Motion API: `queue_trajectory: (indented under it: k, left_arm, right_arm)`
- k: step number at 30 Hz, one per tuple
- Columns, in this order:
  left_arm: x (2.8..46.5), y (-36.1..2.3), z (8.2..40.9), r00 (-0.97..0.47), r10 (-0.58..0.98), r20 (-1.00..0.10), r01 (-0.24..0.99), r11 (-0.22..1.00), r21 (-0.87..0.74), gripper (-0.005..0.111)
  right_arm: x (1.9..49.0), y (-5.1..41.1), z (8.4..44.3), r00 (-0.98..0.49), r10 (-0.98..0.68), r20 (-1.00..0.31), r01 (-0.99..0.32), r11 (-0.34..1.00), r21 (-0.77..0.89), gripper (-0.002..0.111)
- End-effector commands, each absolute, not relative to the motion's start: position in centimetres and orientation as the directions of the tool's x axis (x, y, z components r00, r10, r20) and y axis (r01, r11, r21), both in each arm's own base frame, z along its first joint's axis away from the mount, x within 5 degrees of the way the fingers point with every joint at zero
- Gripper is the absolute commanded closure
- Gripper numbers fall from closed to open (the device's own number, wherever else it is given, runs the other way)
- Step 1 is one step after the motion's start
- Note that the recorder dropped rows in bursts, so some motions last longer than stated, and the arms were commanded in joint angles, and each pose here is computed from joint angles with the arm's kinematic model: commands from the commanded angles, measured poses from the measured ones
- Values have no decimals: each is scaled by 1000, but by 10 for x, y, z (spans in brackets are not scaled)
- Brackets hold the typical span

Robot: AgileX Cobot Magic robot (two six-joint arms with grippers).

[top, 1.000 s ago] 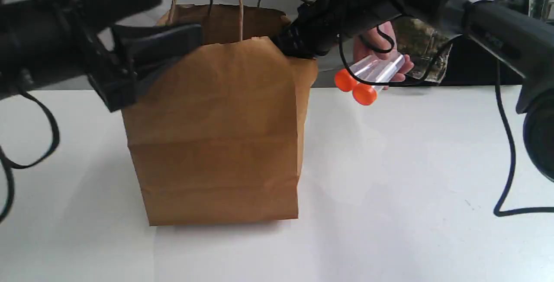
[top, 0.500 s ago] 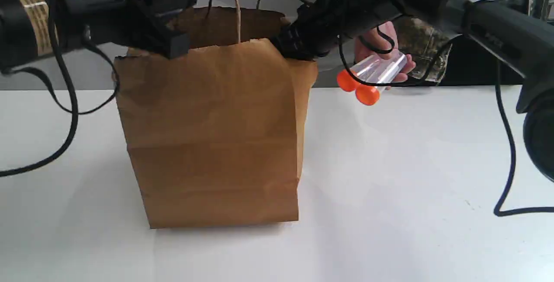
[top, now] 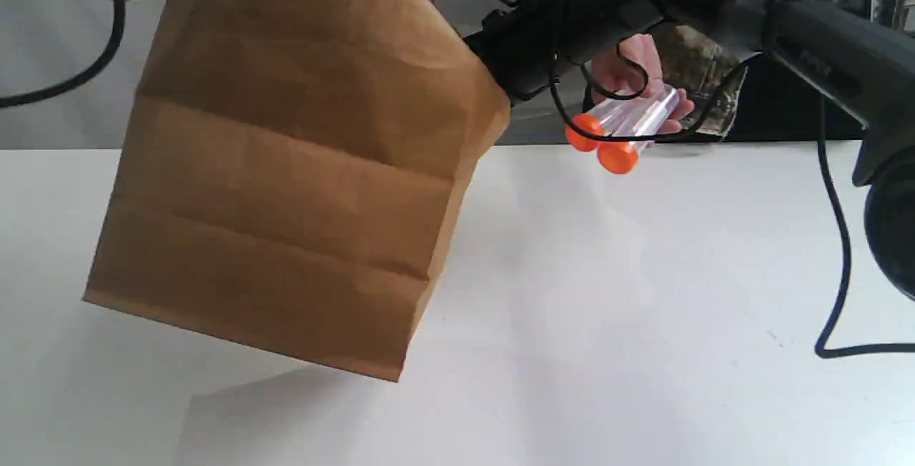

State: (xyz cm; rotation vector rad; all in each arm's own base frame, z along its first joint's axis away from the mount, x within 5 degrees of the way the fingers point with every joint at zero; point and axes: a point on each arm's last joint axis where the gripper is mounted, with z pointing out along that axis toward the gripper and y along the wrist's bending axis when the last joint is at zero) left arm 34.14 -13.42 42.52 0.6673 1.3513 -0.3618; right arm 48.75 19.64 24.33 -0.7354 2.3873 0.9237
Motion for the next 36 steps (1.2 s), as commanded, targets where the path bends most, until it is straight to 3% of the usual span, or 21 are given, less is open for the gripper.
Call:
queue_trajectory:
  k: [1, 8, 36]
  left_arm:
    - [350, -137, 445, 205, 25, -978, 607, 781, 147, 107]
    - [370, -149, 435, 149, 2, -989, 679, 727, 103, 107]
    - [371, -152, 425, 113, 71, -991, 701, 701, 131, 107]
  right_arm:
    - [488, 188, 219, -764, -361, -534, -608, 680, 409, 108]
    - [489, 186, 203, -784, -339, -519, -577, 705, 412, 108]
    - [495, 184, 203, -746, -349, -568, -599, 724, 342, 108]
